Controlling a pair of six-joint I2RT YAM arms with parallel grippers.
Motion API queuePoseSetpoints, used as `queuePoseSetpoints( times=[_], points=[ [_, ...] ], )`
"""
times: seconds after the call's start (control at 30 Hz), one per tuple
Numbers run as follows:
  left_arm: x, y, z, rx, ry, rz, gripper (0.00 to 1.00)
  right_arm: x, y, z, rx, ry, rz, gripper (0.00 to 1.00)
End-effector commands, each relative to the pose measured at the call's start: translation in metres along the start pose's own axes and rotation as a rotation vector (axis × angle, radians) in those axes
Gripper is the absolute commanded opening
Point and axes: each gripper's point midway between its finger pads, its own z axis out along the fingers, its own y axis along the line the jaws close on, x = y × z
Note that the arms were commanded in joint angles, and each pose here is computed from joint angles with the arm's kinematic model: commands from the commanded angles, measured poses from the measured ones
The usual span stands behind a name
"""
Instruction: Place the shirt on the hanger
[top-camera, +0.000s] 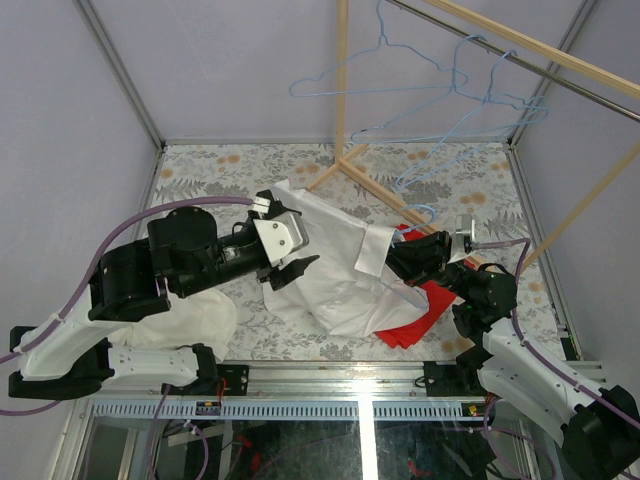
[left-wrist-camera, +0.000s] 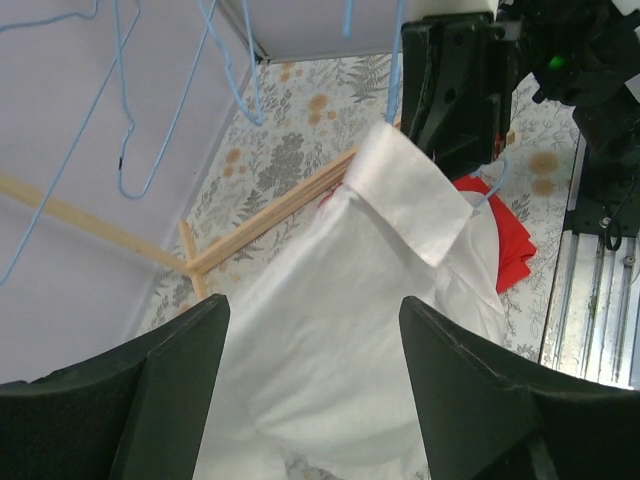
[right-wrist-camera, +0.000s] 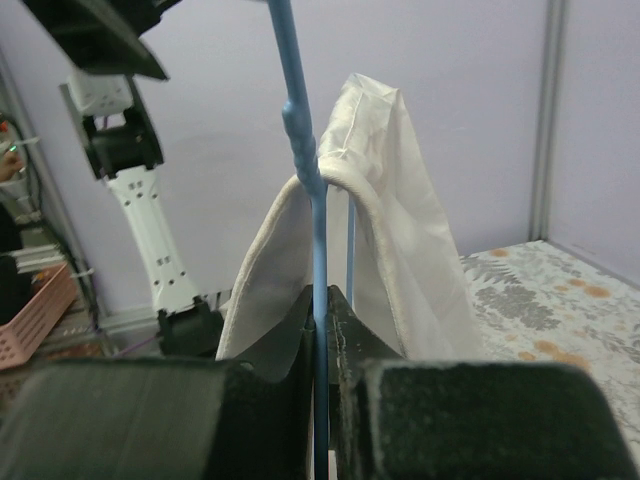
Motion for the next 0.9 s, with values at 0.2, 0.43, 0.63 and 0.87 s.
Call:
queuePoseSetpoints(
  times=[0.2, 0.43, 0.63, 0.87],
  points=[
    [0.019, -0.039, 0.032, 0.24, 0.135, 0.112, 0.61, -0.01, 0.044, -0.007, -0.203, -0.001, -0.068, 0.02],
    [0.032, -0.052, 0.046, 0.292, 0.205, 0.113, 0.56, -0.003, 0.051, -0.012, -0.231, 0.031, -0.049, 0.03],
    [0.048, -0.058, 0.054, 0.304, 0.27, 0.124, 0.52, -0.001, 0.056, -0.015, -0.25, 0.043, -0.046, 0.03],
    [0.058, -0.068, 0.061, 0.323, 0.313, 0.123, 0.47, 0.001, 0.06, -0.018, -0.266, 0.068, -0.037, 0.03]
  ],
)
